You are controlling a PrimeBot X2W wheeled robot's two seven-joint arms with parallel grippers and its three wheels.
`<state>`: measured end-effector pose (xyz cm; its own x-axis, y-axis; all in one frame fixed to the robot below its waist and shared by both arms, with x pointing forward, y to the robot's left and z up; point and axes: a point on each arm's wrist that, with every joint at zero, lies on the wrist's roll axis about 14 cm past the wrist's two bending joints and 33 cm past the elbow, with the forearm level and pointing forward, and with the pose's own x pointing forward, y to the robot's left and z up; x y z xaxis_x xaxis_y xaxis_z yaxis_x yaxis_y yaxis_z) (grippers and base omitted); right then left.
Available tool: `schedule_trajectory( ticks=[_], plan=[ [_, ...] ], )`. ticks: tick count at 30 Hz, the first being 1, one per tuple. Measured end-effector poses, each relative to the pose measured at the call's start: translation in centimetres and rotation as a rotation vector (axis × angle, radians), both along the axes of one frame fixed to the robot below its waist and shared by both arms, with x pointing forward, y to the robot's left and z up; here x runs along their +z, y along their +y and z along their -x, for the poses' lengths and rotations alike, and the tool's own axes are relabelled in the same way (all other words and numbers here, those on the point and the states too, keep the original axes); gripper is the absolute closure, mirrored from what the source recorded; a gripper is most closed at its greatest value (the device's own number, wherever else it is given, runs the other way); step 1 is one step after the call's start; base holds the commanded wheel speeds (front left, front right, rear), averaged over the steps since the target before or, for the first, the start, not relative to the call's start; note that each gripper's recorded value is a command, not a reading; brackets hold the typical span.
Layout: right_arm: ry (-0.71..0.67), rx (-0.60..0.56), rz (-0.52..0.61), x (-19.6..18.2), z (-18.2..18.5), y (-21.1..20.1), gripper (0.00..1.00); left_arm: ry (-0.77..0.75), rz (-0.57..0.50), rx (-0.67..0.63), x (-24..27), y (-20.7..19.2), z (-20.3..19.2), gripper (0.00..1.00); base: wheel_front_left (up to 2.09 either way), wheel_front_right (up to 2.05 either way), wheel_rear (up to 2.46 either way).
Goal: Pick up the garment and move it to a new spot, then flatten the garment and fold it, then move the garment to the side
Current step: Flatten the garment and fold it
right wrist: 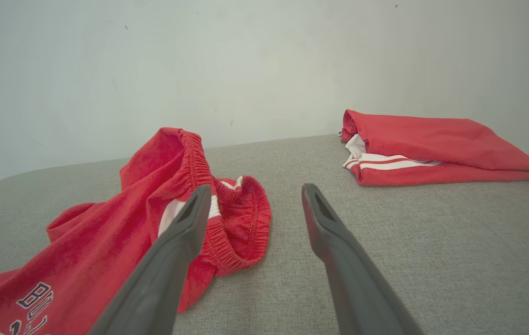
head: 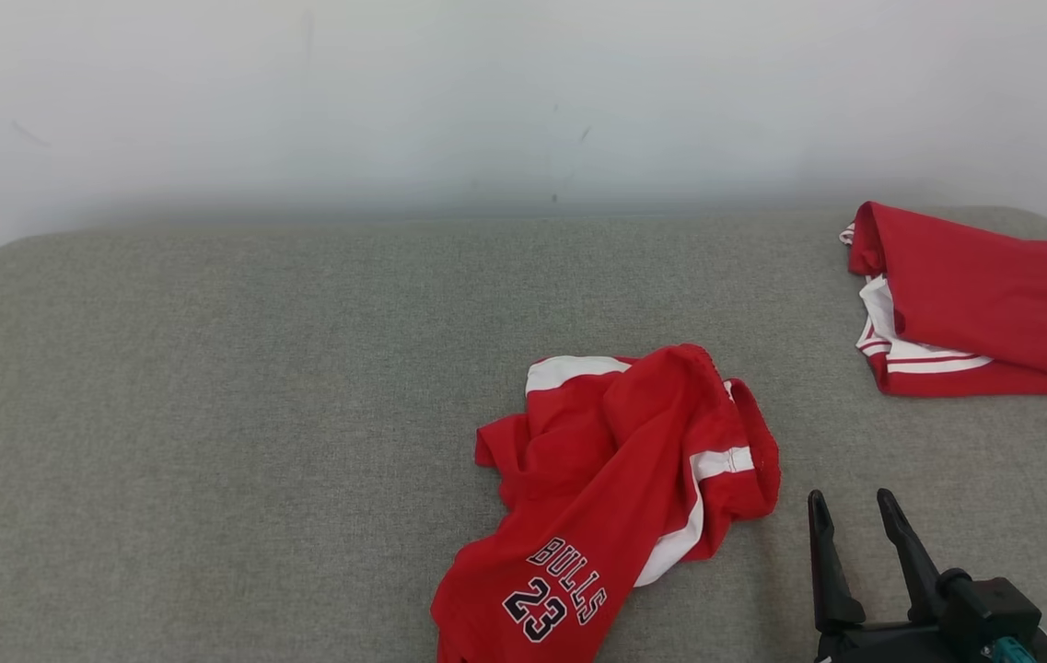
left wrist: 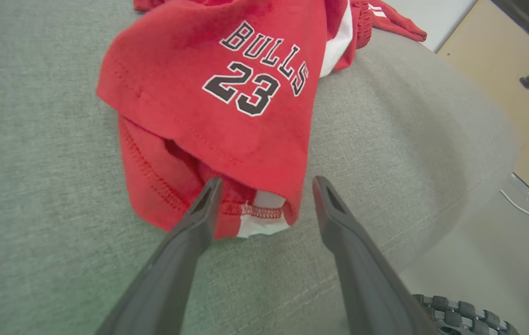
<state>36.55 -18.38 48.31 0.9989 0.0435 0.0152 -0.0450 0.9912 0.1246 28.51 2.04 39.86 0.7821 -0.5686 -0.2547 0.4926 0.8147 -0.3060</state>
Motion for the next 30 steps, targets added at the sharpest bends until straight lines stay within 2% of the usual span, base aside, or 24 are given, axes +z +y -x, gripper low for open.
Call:
schedule_trajectory(
  ticks=[9, 10, 11, 12, 13, 18, 22, 30],
  plan=[
    [0.014, -0.008, 0.002, -0.4, 0.1, -0.2, 0.00, 0.016, 0.011, -0.016, -0.1, -0.8, -1.2, 0.00, 0.00, 0.00, 0.00],
    [0.014, -0.008, 0.004, -0.4, 0.1, -0.2, 0.00, 0.017, 0.012, -0.015, -0.1, -0.8, -1.3, 0.06, 0.00, 0.00, 0.00],
    [0.014, -0.008, 0.004, -0.4, 0.1, -0.2, 0.00, 0.020, 0.015, -0.010, -0.2, -0.7, -1.5, 0.53, 0.00, 0.00, 0.00],
    [0.014, -0.008, 0.004, -0.4, 0.1, -0.2, 0.00, 0.016, 0.021, -0.002, 0.0, -0.7, -1.8, 0.70, 0.00, 0.00, 0.00],
    [0.014, -0.008, 0.004, -0.4, 0.1, -0.2, 0.00, 0.016, 0.021, -0.002, 0.0, -0.7, -1.8, 1.00, 0.00, 0.00, 0.00],
    [0.013, -0.007, 0.003, -0.4, 0.0, -0.2, 0.00, -0.047, 0.040, 0.063, 1.9, 0.8, -4.1, 1.00, 0.00, 0.00, 0.00],
    [0.012, 0.002, 0.001, -0.4, -0.2, 0.1, 0.00, -0.126, 0.036, 0.138, 3.9, 3.6, -6.1, 1.00, 0.00, 0.00, 0.00],
    [0.018, 0.015, -0.007, -0.6, -0.3, 0.6, 0.00, -0.241, -0.064, 0.257, 6.3, 10.0, -9.2, 1.00, 0.00, 0.00, 0.00]
  ],
)
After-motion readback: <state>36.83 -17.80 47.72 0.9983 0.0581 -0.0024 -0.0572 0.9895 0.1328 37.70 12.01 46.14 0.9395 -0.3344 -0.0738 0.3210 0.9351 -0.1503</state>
